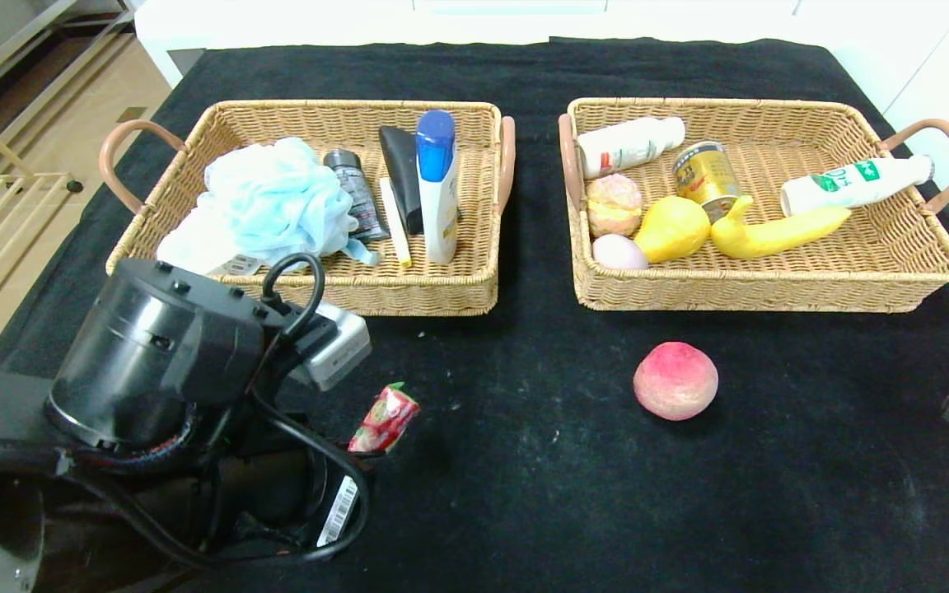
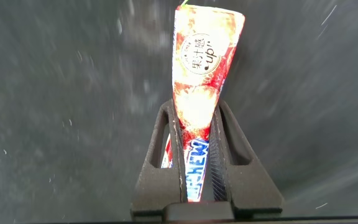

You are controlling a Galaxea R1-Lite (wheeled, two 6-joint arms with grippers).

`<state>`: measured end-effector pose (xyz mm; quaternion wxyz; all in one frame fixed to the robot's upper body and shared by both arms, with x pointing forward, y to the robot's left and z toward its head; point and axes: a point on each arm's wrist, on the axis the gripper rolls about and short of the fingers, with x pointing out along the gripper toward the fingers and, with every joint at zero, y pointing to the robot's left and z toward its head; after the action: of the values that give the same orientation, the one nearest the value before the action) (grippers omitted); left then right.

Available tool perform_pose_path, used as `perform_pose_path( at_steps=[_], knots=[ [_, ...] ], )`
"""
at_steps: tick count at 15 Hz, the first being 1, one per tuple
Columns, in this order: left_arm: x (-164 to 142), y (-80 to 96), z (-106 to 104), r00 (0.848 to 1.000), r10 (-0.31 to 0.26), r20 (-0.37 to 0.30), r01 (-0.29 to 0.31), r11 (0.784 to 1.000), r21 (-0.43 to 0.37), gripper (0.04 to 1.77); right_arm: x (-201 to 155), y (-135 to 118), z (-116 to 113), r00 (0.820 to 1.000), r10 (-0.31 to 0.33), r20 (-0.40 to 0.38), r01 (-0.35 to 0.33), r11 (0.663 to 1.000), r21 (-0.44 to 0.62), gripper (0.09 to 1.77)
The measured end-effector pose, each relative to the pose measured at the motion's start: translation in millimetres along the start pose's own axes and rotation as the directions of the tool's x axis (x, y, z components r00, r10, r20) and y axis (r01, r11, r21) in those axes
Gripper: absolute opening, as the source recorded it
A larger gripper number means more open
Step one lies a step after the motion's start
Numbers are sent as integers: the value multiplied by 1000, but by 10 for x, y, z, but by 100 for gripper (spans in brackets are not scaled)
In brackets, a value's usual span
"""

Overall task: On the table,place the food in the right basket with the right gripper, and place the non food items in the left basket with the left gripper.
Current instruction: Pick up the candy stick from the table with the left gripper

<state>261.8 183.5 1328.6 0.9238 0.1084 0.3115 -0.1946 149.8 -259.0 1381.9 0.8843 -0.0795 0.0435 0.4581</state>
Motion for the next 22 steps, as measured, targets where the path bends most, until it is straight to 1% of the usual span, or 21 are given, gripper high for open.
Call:
perform_pose_path(
  at_steps=[3, 6, 8, 15, 18, 22],
  knots=[
    [-65, -118, 281, 995, -67, 78, 75, 990, -115, 32, 12, 0, -4, 1000, 1, -5, -1, 1000, 1, 171],
    [-57, -314, 526, 984, -124, 130, 145, 976, -162, 32, 21, 0, -7, 1000, 1, -8, -1, 1000, 1, 171],
    [-1, -398, 613, 981, -139, 138, 162, 972, -173, 32, 22, -1, -8, 1000, 0, -9, 0, 1000, 1, 171],
    [329, -802, 766, 974, -192, 119, 213, 957, -199, 32, 26, 1, -19, 1000, 2, -15, -2, 1000, 1, 171],
    [498, -900, 765, 977, -191, 93, 205, 959, -193, 32, 27, 1, -19, 1000, 2, -15, -2, 1000, 1, 171],
    [669, -977, 746, 981, -185, 64, 194, 962, -192, 32, 27, 1, -18, 1000, 1, -14, -1, 1000, 1, 171]
  ],
)
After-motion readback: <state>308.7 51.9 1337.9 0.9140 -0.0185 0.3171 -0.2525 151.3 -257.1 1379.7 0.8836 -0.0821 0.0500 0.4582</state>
